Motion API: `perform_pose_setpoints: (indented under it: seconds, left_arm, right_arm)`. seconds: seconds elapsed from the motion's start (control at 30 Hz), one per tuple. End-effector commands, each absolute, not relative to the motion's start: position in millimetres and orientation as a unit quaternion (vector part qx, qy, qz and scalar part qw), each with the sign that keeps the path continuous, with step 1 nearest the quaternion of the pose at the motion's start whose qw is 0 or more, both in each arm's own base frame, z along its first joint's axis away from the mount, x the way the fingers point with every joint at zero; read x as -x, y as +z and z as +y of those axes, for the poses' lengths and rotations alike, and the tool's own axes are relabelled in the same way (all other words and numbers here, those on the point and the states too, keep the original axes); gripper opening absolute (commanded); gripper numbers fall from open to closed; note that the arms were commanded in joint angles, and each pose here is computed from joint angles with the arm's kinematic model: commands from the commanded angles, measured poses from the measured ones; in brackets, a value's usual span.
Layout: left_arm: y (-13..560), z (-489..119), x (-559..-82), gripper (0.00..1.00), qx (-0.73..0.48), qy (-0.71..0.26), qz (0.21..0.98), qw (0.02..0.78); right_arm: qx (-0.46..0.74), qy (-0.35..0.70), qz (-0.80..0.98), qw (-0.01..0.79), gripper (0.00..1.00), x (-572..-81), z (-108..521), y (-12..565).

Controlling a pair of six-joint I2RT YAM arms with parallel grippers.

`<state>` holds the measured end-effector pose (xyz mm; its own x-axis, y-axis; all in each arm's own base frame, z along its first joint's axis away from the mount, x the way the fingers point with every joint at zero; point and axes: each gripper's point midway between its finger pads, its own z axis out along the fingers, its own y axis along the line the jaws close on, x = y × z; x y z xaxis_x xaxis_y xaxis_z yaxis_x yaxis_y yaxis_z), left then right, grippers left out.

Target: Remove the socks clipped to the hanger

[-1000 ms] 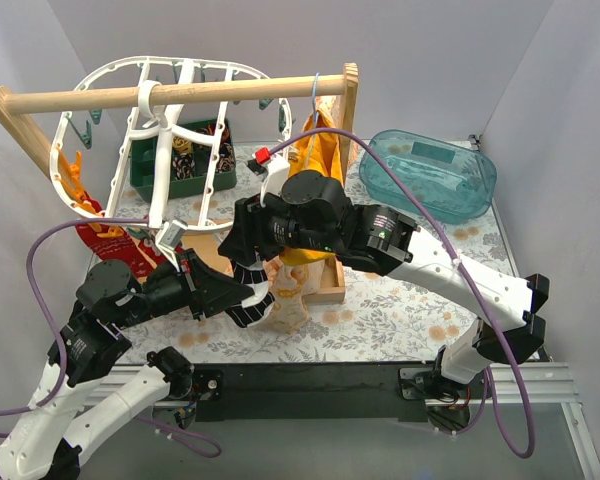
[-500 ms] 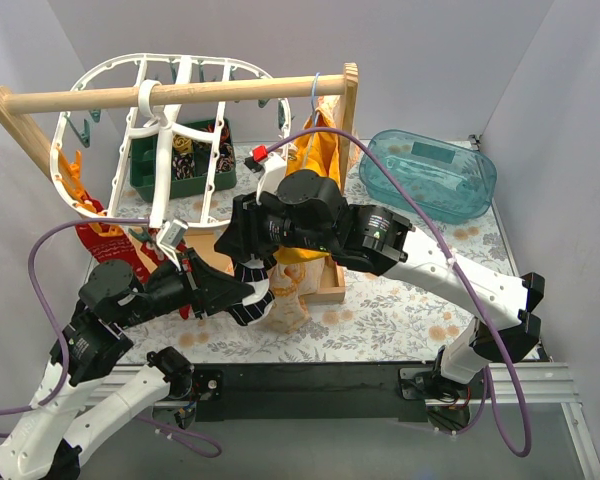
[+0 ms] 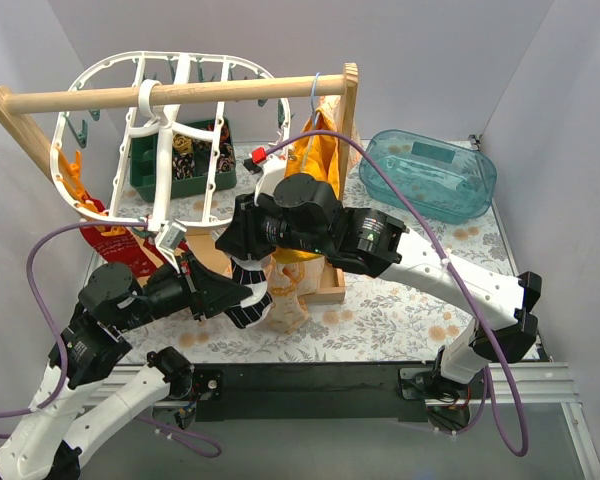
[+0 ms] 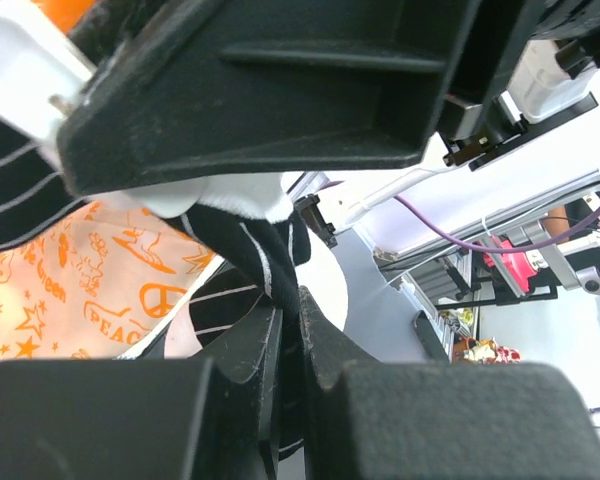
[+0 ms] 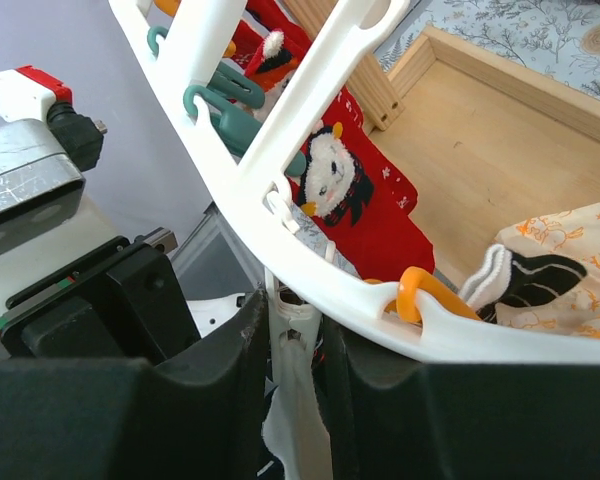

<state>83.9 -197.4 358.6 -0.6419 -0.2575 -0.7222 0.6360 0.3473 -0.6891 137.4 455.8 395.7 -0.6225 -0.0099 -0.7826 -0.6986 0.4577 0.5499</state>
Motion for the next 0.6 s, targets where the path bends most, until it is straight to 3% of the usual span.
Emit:
perform_pose_setpoints:
  seconds: [0.0,0.57]
  left_arm:
    - [340.3,-197.4,-74.3,0.00,-0.134,-0.555,0.735,0.366]
    - [302.4,-196.1,-78.1,0.00,-0.095,-0.534,0.774,0.327]
  right_arm:
    - [0.214,0.489,0.740,0.409,0.01,-150.1,465.1,418.1]
    - [0.225,0.495,0.734,0.407,0.01,-146.3,460.8,417.4]
